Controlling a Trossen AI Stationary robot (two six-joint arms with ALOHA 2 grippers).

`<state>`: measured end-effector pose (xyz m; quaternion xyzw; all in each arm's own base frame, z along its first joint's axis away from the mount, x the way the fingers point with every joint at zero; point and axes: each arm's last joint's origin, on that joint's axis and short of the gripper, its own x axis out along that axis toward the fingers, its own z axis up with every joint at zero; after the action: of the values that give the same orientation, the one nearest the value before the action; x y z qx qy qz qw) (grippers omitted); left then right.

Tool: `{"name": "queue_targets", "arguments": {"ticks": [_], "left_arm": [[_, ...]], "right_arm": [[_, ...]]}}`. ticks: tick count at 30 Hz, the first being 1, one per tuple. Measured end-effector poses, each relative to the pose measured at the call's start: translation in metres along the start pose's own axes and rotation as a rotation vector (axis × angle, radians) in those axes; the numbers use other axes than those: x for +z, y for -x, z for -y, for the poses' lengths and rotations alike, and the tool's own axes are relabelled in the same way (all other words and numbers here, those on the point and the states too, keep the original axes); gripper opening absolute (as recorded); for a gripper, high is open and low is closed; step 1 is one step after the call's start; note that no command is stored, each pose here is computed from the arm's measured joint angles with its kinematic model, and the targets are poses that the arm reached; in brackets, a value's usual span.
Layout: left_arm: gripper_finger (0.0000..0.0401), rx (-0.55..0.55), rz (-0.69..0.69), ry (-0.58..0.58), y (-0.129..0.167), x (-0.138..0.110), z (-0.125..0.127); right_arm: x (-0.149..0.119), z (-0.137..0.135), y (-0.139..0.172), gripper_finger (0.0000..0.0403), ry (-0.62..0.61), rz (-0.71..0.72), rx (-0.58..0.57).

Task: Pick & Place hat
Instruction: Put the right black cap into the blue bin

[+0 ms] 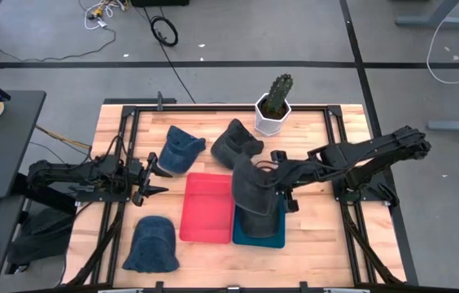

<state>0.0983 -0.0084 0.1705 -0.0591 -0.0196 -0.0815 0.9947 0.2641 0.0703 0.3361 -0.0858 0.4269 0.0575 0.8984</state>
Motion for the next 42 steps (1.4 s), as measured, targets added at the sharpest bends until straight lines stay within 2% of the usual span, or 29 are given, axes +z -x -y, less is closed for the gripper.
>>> {"name": "queue_targets", "arguments": {"ticks": [13, 25, 42], "left_arm": [[0.0227, 0.000, 0.000, 0.000, 0.0000, 0.0000, 0.0000], [0.0227, 0.000, 0.000, 0.000, 0.0000, 0.0000, 0.0000], [0.0227, 0.000, 0.000, 0.000, 0.0000, 0.0000, 0.0000]], "right_arm": [[0.0004, -0.0030, 0.0004, 0.0000, 0.123, 0.006, 0.007], [0.0046, -0.0029, 0.0006, 0.0000, 0.155, 0.049, 0.004], [-0.0020, -0.0047, -0.0087, 0.0000, 0.186, 0.026, 0.007]]}}
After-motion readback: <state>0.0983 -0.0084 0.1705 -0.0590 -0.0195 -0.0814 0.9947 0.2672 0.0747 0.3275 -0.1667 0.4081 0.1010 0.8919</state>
